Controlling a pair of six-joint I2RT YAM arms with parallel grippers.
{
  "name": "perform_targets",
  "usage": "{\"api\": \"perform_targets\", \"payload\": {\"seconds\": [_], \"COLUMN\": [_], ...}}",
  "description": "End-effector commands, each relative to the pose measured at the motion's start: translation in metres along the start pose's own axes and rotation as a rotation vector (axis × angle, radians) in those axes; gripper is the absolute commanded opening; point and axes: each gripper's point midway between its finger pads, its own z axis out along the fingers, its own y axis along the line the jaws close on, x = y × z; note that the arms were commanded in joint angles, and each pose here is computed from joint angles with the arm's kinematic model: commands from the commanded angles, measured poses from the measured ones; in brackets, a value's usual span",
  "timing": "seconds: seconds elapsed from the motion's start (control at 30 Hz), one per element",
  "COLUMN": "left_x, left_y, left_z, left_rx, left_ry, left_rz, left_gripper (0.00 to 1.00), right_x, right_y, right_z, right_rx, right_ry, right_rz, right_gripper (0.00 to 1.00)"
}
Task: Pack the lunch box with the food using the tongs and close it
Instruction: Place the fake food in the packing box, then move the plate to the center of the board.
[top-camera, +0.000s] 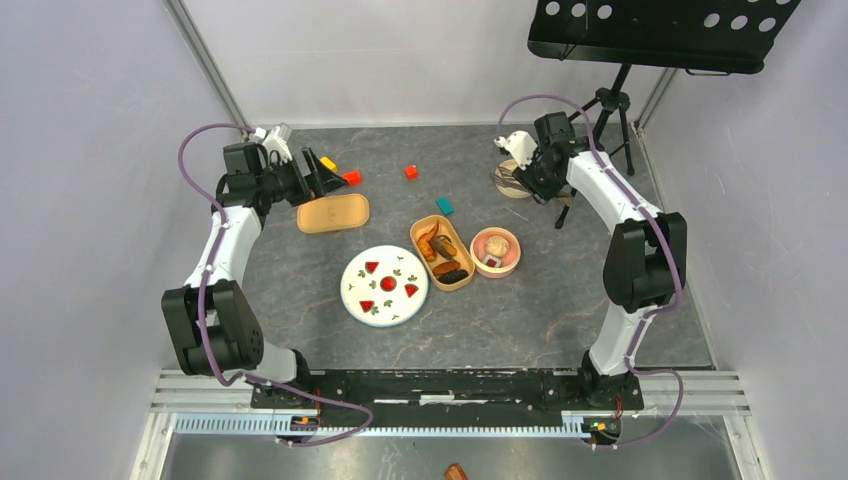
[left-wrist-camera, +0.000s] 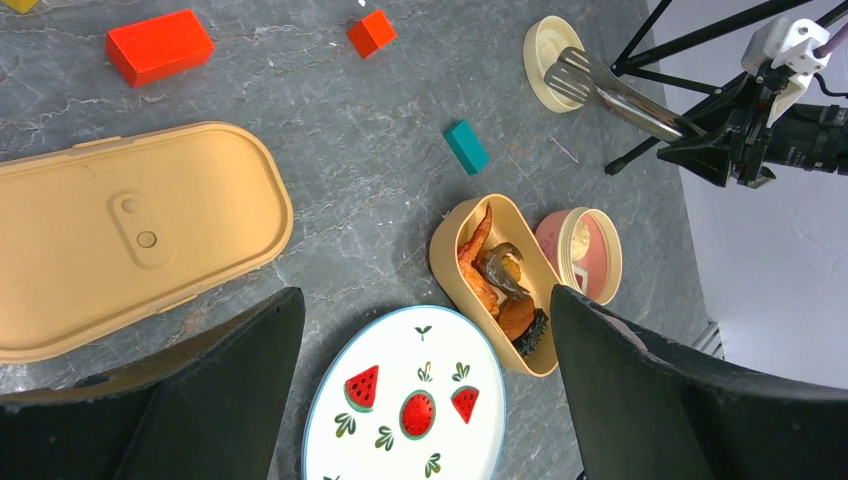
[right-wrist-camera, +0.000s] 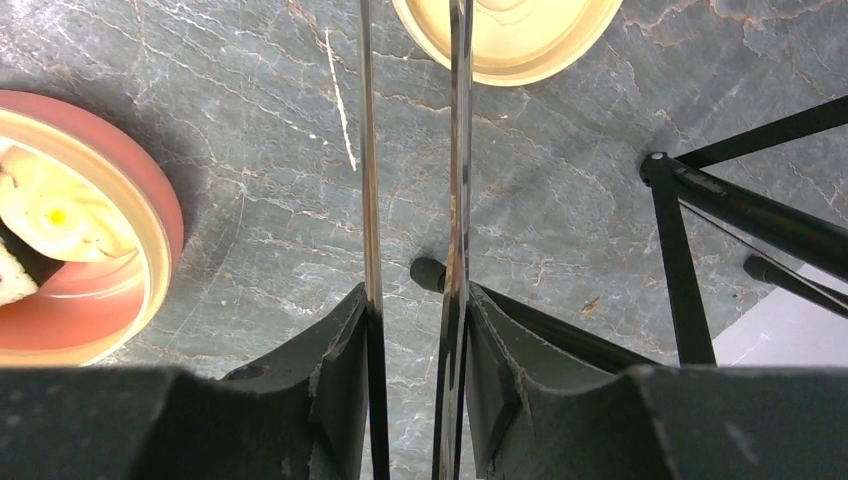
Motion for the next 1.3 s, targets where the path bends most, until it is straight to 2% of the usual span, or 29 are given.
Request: {"api": "perform_targets", "payload": {"seconds": [0.0,0.1,0.23,0.3,0.4,0.57,0.73,1.0,1.27], "left_x": [-0.016,-0.016,-0.013,-0.012,-0.010,-0.011,-0.010,0.004,0.009], "left_y": [-0.007,-0.007,-0.007,-0.007,-0.007,-0.007,-0.010,-0.010,-0.012], "left_z": [-0.001,-0.001,-0.001,-0.001,-0.003,-0.003,-0.005,-0.013,-0.018], "left_rx": [0.013,0.014,0.016,0.015,0.015,0.011,0.010,-0.005,-0.015], "left_ry": [-0.030,-0.028,-0.023,-0.022,-0.022,-0.038,-0.040,-0.010,-0.001], "left_rz": [0.078,0.072,0.065,0.064,0.059,0.027,0.026,0.034,0.041], "left_gripper": [0.98,0.98,0.98,0.98,0.98,0.98,0.98,0.98,0.98], "right_x": [-0.013,-0.024,-0.058,-0.077,-0.091,-0.086,-0.078,-0.080,-0.080], "right_y": [0.000,0.002,0.019,0.045,0.102,0.197,0.257,0.298,0.328], "right_z": [-0.007,-0.019,-0.050,-0.065,-0.078,-0.067,-0.049,-0.026,-0.001], "right_rx": [-0.011,-0.027,-0.088,-0.170,-0.279,-0.422,-0.488,-0.492,-0.471], "right_ry": [-0.051,-0.106,-0.281,-0.386,-0.474,-0.503,-0.517,-0.577,-0.554], "right_rz": [-0.013,-0.017,-0.049,-0.099,-0.250,-0.459,-0.556,-0.542,-0.516], "right_gripper": [0.40,0.40,0.41,0.41,0.41,0.42,0.43,0.45,0.50]}}
